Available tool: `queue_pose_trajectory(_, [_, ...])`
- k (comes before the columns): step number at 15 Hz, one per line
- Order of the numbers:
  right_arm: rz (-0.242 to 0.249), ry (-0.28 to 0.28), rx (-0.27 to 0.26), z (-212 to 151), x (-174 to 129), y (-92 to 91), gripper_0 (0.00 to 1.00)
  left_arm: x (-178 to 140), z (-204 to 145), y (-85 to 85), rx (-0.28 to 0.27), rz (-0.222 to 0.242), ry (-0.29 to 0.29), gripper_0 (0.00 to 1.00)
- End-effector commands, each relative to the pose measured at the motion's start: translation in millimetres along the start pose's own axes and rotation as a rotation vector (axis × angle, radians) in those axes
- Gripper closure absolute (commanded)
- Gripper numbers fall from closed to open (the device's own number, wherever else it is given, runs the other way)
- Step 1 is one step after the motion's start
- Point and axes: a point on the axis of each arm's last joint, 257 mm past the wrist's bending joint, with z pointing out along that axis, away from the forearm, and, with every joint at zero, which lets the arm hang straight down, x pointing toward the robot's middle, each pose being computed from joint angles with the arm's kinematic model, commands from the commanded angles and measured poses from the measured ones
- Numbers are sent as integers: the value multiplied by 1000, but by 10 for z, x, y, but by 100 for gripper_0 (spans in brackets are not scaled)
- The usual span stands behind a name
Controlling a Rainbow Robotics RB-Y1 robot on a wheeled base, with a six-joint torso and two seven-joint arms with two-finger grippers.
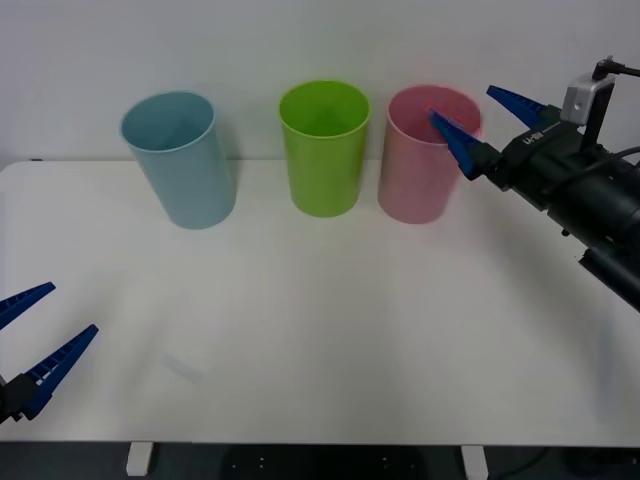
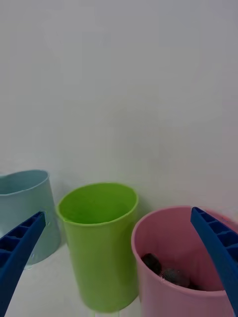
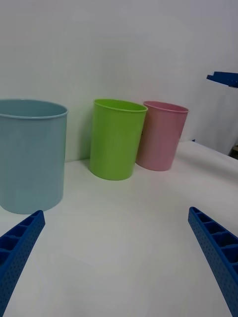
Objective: Grasp the object on the table and drop it into the matching bin: aluminum can to the light blue bin, PET bottle to the pink bin.
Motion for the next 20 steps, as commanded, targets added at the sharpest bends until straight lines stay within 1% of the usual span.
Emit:
queue_pose_trajectory(1, [12, 26, -63, -227, 82, 144, 0, 0, 0, 0, 0, 0, 0, 0])
queue_pose_trajectory(2, [7, 42, -95, -320, 125, 201, 0, 0, 0, 0, 0, 0, 0, 0])
queue_pose_trajectory(4, [16, 77, -139, -508, 267, 285, 0, 0, 0, 0, 0, 0, 0, 0])
queue_pose_trajectory(7, [-6, 128, -207, -766, 435, 407, 0, 0, 0, 0, 0, 0, 0, 0])
queue_pose_trajectory(9, [-73, 142, -232, -917, 529, 452, 0, 0, 0, 0, 0, 0, 0, 0])
queue_pose_trajectory(11, [-114, 169, -263, -1113, 675, 524, 0, 0, 0, 0, 0, 0, 0, 0])
queue_pose_trajectory(13, [-141, 202, -273, -1313, 851, 569, 0, 0, 0, 0, 0, 0, 0, 0])
queue_pose_trajectory(15, [-154, 227, -272, -1466, 995, 595, 0, 0, 0, 0, 0, 0, 0, 0])
queue_pose_trajectory(17, [-127, 240, -262, -1574, 1103, 640, 0, 0, 0, 0, 0, 0, 0, 0])
queue_pose_trajectory(20, [-103, 243, -239, -1683, 1198, 667, 0, 0, 0, 0, 0, 0, 0, 0])
